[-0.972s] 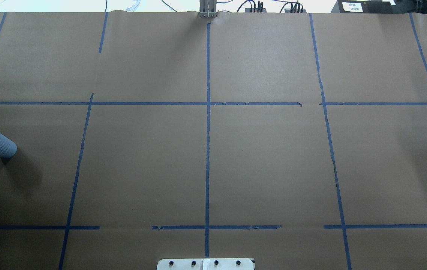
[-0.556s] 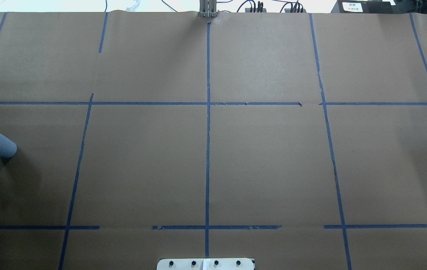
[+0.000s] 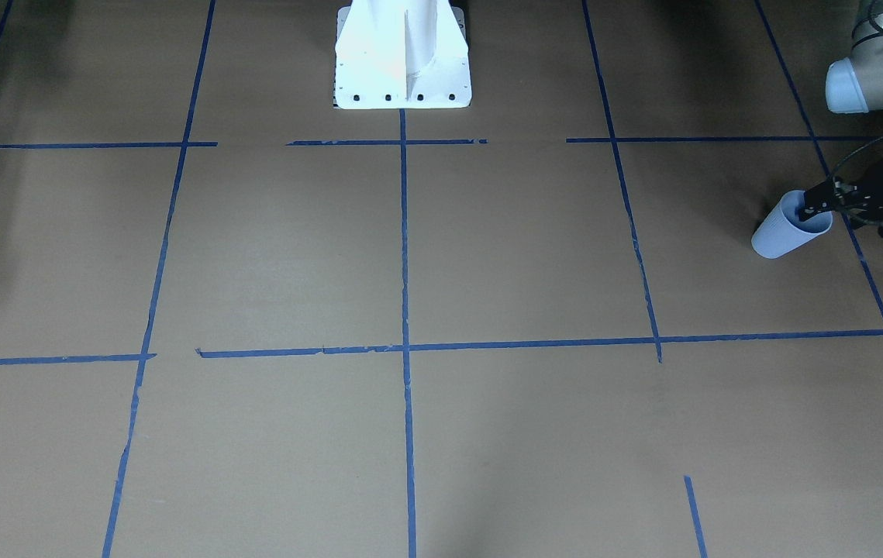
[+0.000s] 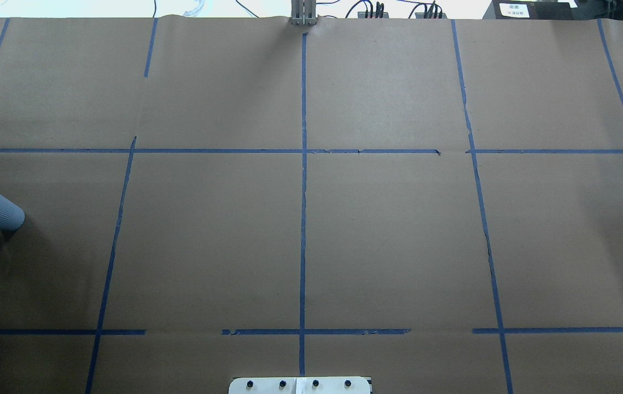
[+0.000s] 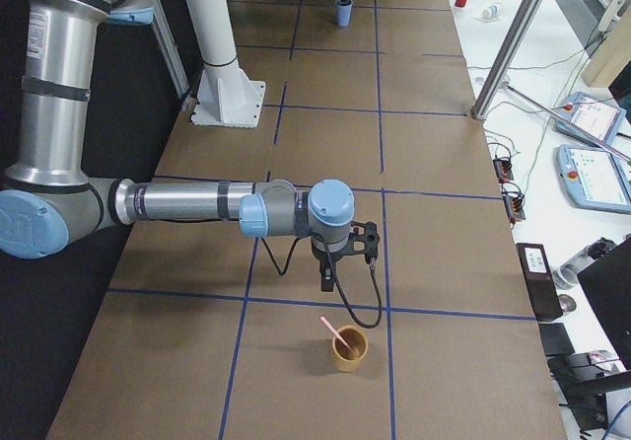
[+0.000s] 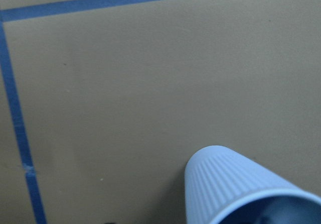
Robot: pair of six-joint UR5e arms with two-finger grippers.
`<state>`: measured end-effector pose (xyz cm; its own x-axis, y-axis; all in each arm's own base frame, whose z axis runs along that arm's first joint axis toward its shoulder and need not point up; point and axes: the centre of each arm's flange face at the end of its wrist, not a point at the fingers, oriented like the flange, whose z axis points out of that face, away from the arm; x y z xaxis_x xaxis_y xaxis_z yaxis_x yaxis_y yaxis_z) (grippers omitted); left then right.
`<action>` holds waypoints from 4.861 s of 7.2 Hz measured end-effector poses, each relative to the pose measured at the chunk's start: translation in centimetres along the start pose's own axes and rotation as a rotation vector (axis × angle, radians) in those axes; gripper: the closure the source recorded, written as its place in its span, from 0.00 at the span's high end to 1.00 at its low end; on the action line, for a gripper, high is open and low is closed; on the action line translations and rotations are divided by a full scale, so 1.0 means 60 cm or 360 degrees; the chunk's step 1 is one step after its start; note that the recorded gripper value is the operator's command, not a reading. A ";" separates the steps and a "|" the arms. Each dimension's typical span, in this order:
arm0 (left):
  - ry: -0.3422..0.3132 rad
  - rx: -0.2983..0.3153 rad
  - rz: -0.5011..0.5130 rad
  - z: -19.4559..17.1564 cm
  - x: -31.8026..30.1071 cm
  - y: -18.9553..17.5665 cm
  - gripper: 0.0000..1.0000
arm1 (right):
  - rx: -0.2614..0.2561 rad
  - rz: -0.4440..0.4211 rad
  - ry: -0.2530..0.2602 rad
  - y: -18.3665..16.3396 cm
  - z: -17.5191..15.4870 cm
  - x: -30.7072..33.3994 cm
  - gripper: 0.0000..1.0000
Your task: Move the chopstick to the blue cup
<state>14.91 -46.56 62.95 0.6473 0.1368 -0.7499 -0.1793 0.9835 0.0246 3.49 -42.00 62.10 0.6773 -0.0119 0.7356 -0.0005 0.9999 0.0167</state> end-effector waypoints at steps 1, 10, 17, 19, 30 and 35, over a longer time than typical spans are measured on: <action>-0.0001 -0.0009 -0.0001 0.005 0.005 0.000 0.00 | 0.0000 0.0000 0.0000 0.000 0.000 0.000 1.00; 0.0336 0.0125 -0.0418 -0.028 0.857 -0.082 0.00 | 0.0002 -0.0003 -0.0011 -0.002 -0.001 -0.003 1.00; 0.0220 0.0151 -0.0407 0.045 1.021 -0.102 0.78 | 0.0044 -0.0078 -0.0061 -0.007 0.000 -0.021 1.00; 0.0227 0.0168 -0.0392 0.043 1.030 -0.095 1.00 | 0.0041 -0.0085 -0.0057 -0.008 0.004 -0.023 1.00; 0.0403 0.0363 -0.0434 -0.102 0.943 -0.059 1.00 | 0.0129 0.0235 0.0182 -0.008 -0.020 0.164 0.89; 0.0406 0.0363 -0.0435 -0.099 0.941 -0.058 1.00 | 0.0068 0.0323 0.0178 0.009 0.010 0.197 0.71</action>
<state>47.65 -42.99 16.59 0.4394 -0.1375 -0.8877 0.1596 0.9844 -0.0734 11.06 -41.62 71.20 0.7373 0.1932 0.6474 -0.1749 0.9802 -0.0934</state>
